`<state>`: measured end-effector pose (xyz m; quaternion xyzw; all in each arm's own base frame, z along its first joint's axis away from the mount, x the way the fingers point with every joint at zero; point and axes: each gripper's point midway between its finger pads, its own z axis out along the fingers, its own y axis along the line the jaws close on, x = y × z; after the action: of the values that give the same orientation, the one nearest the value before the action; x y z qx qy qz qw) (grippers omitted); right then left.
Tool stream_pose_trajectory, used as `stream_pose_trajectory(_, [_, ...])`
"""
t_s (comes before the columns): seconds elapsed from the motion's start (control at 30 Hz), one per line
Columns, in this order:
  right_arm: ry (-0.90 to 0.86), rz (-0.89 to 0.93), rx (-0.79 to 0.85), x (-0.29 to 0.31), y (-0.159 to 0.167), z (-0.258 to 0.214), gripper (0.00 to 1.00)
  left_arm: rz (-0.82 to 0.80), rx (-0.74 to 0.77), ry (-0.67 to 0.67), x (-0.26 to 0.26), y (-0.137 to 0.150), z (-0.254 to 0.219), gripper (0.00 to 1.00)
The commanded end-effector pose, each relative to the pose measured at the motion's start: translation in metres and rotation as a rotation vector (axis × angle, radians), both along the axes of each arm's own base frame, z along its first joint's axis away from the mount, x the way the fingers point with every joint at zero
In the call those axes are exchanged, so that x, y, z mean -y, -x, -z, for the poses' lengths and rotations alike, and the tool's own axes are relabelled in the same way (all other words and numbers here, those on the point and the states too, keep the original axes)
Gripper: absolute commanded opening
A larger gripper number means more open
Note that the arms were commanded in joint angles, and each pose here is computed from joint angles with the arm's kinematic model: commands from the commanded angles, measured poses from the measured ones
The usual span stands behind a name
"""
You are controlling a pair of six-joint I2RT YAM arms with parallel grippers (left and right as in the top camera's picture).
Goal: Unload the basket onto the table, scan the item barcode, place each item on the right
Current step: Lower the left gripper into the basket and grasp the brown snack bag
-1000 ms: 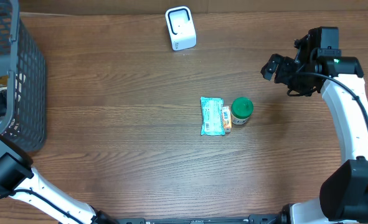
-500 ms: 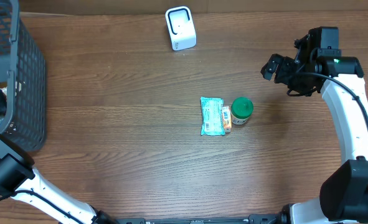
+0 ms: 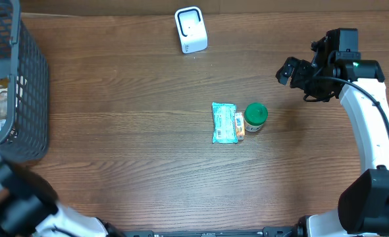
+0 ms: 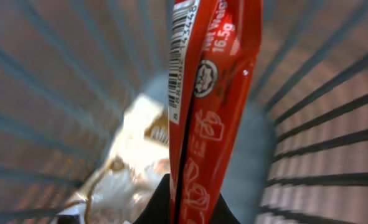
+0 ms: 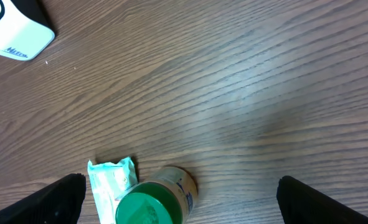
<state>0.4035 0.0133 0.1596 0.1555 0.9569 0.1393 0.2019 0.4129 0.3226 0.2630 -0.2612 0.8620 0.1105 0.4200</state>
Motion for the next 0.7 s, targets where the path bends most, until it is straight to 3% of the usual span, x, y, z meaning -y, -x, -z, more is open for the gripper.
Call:
stream_pose_trajectory(0.0, [-0.007,0.007,0.022,0.002,-0.003,-0.007,1.00,-0.094,0.159,-0.060,0.032,0.019,-0.085,0.04])
stream_pose_trajectory(0.2, [-0.007,0.007,0.023,0.002,-0.003,-0.007,1.00,-0.190,0.216,-0.222,0.055,0.048,-0.147,0.04])
stream_pose_trajectory(0.47, [-0.007,0.007,0.022,0.002,-0.003,-0.007,1.00,-0.199,0.080,-0.202,0.032,0.050,-0.106,0.04])
stream_pose_trajectory(0.67, [-0.007,0.007,0.022,0.002,-0.003,-0.007,1.00,-0.163,-0.091,-0.156,0.014,0.032,-0.038,0.04])
